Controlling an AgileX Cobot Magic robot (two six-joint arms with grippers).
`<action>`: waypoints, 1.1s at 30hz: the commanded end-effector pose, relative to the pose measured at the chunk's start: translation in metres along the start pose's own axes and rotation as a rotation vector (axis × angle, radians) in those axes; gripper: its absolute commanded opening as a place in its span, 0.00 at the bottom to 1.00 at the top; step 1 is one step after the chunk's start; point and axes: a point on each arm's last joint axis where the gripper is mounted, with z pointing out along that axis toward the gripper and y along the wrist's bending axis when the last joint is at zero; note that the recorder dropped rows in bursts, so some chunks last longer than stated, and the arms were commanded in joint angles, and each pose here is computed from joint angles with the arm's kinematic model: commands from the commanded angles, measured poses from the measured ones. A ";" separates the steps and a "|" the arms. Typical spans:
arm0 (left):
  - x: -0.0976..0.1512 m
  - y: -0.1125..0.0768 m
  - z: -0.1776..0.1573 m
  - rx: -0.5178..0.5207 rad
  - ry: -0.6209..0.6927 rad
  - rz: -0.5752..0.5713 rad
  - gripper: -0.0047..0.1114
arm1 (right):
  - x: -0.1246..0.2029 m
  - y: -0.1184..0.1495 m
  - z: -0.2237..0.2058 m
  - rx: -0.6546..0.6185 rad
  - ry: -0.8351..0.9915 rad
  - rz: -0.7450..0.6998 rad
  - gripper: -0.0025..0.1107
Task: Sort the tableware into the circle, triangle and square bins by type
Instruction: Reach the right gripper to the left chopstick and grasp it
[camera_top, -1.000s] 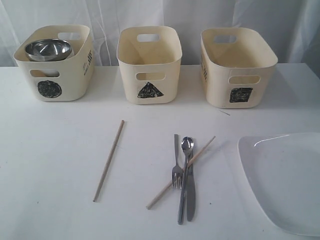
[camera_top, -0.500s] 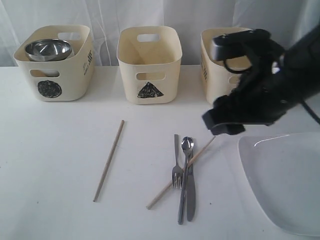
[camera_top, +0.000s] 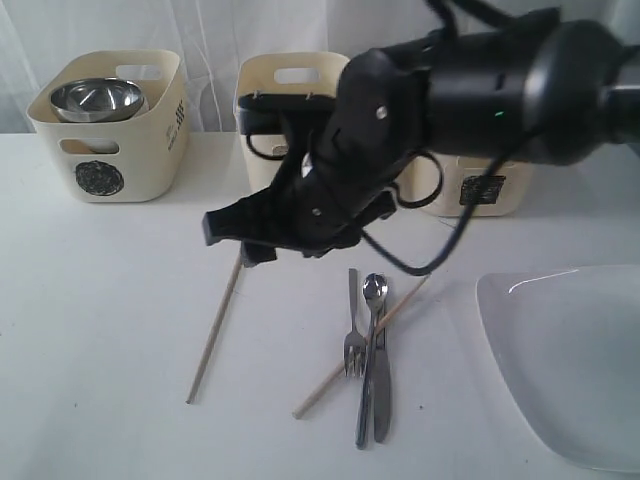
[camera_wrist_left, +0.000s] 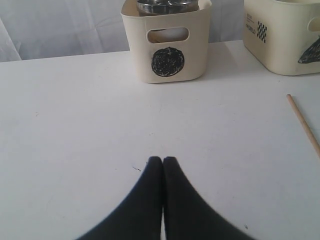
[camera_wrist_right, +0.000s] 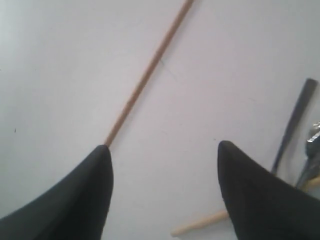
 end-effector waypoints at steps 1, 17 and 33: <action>0.001 0.000 0.000 0.006 -0.002 -0.005 0.04 | 0.000 0.022 0.036 -0.004 0.048 0.025 0.53; 0.001 0.000 0.000 0.006 -0.002 -0.005 0.04 | -0.007 0.045 0.111 0.090 0.055 0.173 0.52; 0.001 0.000 0.000 0.006 -0.002 -0.005 0.04 | 0.004 0.036 0.143 0.139 0.082 0.177 0.52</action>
